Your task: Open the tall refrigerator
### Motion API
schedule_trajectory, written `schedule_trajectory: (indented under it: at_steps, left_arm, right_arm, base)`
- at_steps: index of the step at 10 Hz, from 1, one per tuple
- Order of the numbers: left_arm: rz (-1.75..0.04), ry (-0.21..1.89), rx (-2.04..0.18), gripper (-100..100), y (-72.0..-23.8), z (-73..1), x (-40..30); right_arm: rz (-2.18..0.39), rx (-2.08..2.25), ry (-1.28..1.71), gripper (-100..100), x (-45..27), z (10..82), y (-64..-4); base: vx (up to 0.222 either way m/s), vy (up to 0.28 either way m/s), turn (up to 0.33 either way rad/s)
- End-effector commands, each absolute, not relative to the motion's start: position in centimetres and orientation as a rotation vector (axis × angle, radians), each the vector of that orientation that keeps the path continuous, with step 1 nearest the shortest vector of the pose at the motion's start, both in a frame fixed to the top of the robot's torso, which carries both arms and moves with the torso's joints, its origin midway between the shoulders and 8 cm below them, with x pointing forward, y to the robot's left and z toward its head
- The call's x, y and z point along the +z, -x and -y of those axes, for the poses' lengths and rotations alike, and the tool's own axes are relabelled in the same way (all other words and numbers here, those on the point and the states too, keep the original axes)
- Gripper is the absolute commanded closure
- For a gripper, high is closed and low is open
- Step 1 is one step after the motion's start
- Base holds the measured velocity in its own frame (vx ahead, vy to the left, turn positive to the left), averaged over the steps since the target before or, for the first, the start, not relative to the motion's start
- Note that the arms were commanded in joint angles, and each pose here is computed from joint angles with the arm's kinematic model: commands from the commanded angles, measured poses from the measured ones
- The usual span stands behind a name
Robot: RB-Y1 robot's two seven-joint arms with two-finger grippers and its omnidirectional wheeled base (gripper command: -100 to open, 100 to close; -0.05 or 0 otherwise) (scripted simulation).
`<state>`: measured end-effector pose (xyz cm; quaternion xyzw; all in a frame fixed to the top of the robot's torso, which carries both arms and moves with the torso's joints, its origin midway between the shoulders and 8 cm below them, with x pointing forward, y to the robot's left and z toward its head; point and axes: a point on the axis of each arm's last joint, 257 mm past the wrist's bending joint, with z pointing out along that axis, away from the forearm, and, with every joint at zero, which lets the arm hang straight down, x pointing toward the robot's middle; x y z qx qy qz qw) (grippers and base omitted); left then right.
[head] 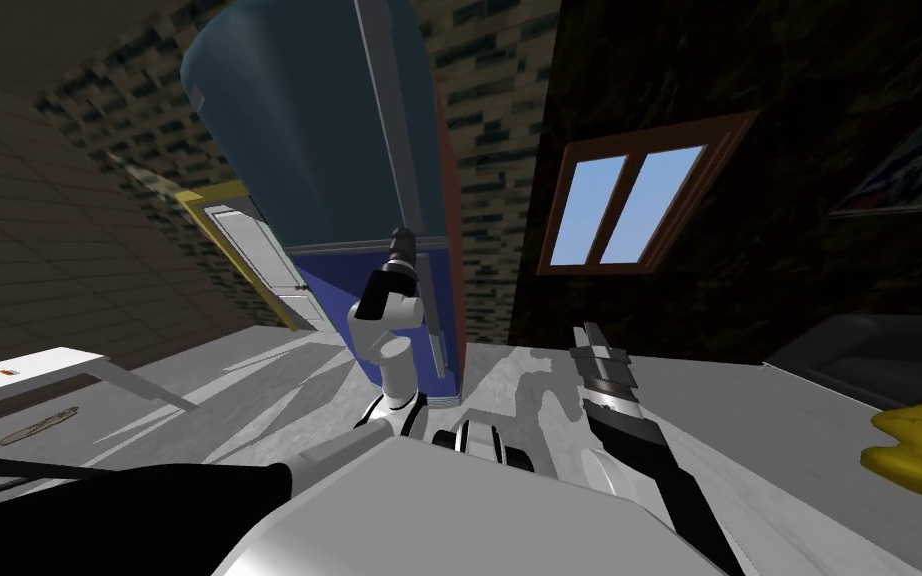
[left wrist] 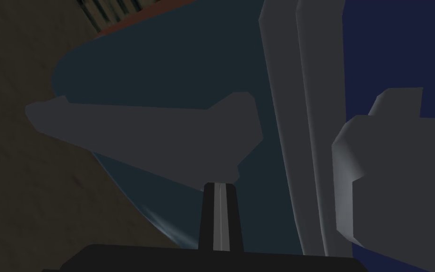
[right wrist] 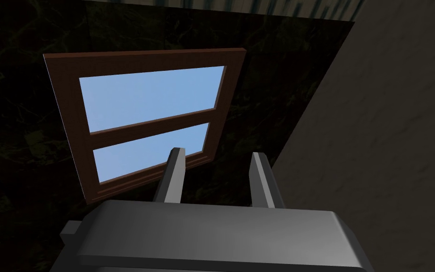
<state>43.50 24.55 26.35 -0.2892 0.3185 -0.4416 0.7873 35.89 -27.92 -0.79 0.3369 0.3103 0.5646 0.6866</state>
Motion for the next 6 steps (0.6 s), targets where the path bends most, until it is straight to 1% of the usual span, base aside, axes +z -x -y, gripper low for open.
schedule_trajectory:
  at_steps: [1, 2, 3, 4, 5, 6]
  left_arm:
    - [-0.7, 0.611, -0.993, 100, -44.7, -24.1, 26.0]
    - [-0.7, 0.611, -0.993, 100, -44.7, -24.1, 26.0]
    - [-0.707, 0.606, -1.015, 100, -45.4, -24.0, 25.7]
    - [-0.713, 0.603, -1.035, 100, -46.0, -23.9, 25.4]
    - [-0.717, 0.601, -1.053, 100, -46.7, -23.9, 25.2]
    - [-0.716, 0.603, -1.04, 100, -46.2, -23.9, 25.3]
  right_arm:
    - [-0.695, 1.264, -0.754, 0, -0.8, 27.9, -35.9]
    - [-0.695, 1.264, -0.754, 0, -0.8, 27.9, -35.9]
    - [-0.695, 1.264, -0.754, 0, -0.8, 27.9, -35.9]
    - [-0.695, 1.264, -0.754, 0, -0.8, 27.9, -35.9]
    - [-0.695, 1.264, -0.754, 0, -0.8, 27.9, -35.9]
    - [-0.695, 1.264, -0.754, 0, -0.8, 27.9, -35.9]
  base:
    - [-0.029, -0.065, -0.103]
    - [-0.012, -0.017, 0.031]
    - [-0.014, -0.025, 0.119]
    - [-0.026, -0.058, 0.233]
    - [-0.044, -0.08, 0.315]
    - [-0.022, -0.04, 0.064]
